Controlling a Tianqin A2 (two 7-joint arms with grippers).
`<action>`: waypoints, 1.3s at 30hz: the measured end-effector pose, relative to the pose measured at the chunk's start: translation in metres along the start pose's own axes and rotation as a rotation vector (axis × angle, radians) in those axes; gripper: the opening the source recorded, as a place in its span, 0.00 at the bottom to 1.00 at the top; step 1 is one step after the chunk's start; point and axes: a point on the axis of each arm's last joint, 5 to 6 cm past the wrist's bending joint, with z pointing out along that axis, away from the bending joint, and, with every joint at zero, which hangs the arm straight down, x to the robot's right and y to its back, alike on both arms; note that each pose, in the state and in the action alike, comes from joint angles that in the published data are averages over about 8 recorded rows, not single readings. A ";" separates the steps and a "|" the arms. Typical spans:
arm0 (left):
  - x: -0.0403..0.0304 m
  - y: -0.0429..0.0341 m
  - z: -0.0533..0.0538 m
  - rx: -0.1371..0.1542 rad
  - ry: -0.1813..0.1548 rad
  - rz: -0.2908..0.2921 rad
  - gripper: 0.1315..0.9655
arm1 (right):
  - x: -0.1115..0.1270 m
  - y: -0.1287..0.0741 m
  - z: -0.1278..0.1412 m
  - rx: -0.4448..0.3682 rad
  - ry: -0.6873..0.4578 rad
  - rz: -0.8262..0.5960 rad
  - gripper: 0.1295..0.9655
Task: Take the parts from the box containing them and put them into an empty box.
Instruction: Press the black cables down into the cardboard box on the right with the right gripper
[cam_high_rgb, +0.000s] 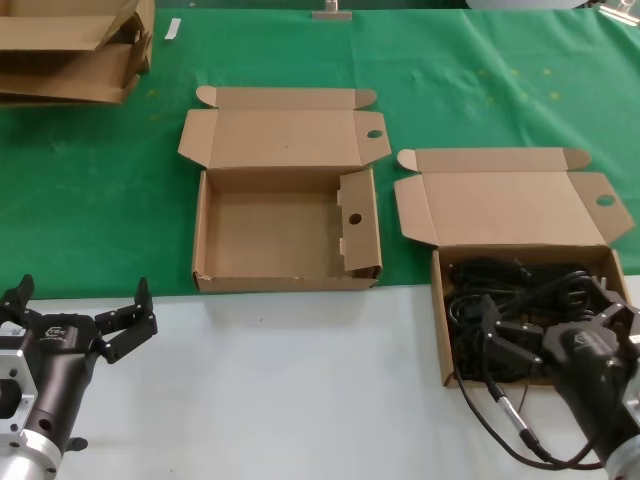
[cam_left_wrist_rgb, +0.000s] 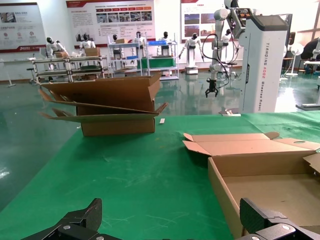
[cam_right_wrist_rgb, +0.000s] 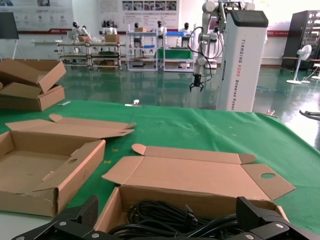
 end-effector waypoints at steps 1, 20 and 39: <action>0.0000 0.0000 0.000 0.000 0.000 0.000 1.00 | 0.000 0.000 0.000 0.000 0.000 0.000 1.00; 0.0000 0.0000 0.000 0.000 0.000 0.000 1.00 | -0.006 -0.013 -0.001 0.031 -0.030 -0.034 1.00; 0.0000 0.0000 0.000 0.000 0.000 0.000 1.00 | 0.021 -0.126 -0.028 0.088 -0.368 -0.667 1.00</action>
